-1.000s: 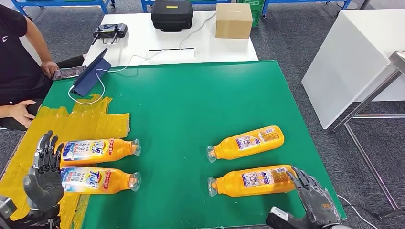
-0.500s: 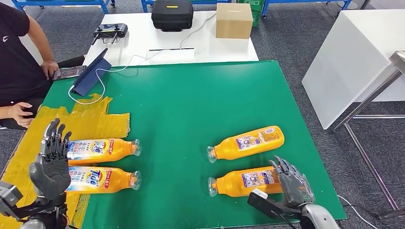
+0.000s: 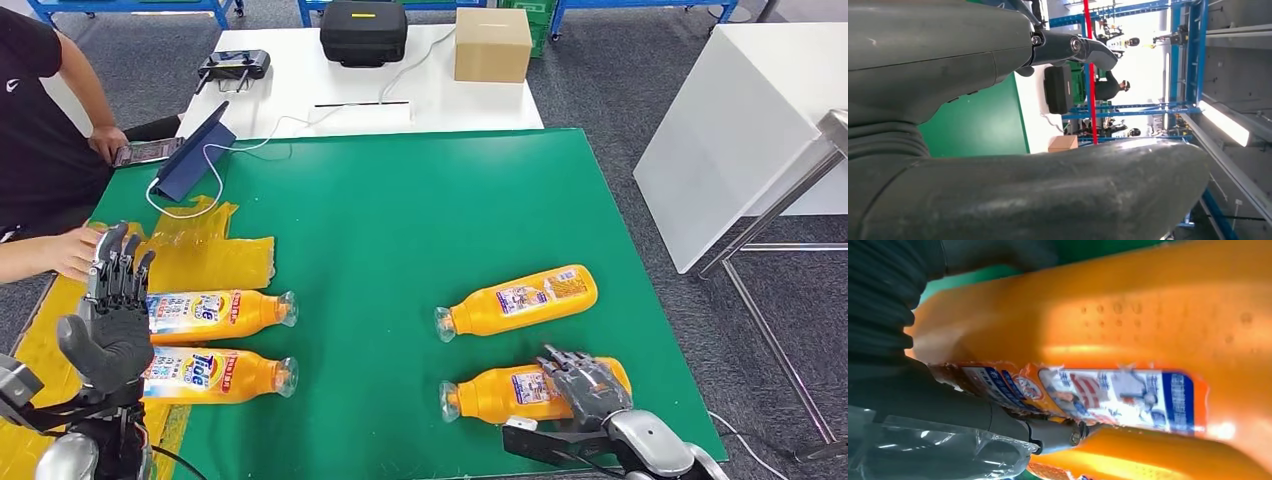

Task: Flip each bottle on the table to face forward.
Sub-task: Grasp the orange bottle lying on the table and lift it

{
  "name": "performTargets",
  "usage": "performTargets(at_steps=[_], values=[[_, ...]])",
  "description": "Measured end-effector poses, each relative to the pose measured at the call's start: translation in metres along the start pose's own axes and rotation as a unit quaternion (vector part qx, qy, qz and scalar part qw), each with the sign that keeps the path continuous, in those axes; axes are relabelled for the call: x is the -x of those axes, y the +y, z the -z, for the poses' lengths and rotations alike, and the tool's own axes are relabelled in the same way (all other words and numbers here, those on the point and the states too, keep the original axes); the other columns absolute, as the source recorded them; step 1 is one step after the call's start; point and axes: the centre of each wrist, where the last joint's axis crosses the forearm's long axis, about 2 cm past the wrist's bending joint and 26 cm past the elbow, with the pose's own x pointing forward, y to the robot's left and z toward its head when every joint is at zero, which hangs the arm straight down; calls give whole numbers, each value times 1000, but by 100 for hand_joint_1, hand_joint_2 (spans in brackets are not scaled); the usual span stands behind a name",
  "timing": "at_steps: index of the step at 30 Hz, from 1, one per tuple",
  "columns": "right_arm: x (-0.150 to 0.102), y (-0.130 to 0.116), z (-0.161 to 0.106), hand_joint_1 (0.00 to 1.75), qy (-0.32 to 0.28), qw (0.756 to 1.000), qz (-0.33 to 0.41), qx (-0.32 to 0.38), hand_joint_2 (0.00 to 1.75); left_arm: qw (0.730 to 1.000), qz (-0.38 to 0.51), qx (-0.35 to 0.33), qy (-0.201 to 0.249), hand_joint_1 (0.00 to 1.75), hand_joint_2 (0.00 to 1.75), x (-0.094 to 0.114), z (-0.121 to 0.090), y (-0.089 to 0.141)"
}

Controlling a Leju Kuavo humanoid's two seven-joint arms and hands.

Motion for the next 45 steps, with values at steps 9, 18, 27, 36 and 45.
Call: performTargets(at_steps=[9,18,27,36,45], values=[[10,0,-8,175,18,999,-27,-7,175,1000,-11,-2,8,0,0,4,-1,2],[-17,-6,-6,175,-16,990,69,118,175,998,-51,-5,34,0,131,9,-18,1],[-63,-56,-22,175,-143,930,239,238,175,982,-164,28,87,0,175,10,-56,-15],[-78,-79,-24,175,-180,910,267,261,175,976,-187,68,92,0,175,2,-60,-44],[-94,-91,-18,175,-205,897,289,264,175,978,-168,101,68,0,175,-9,-56,-68]])
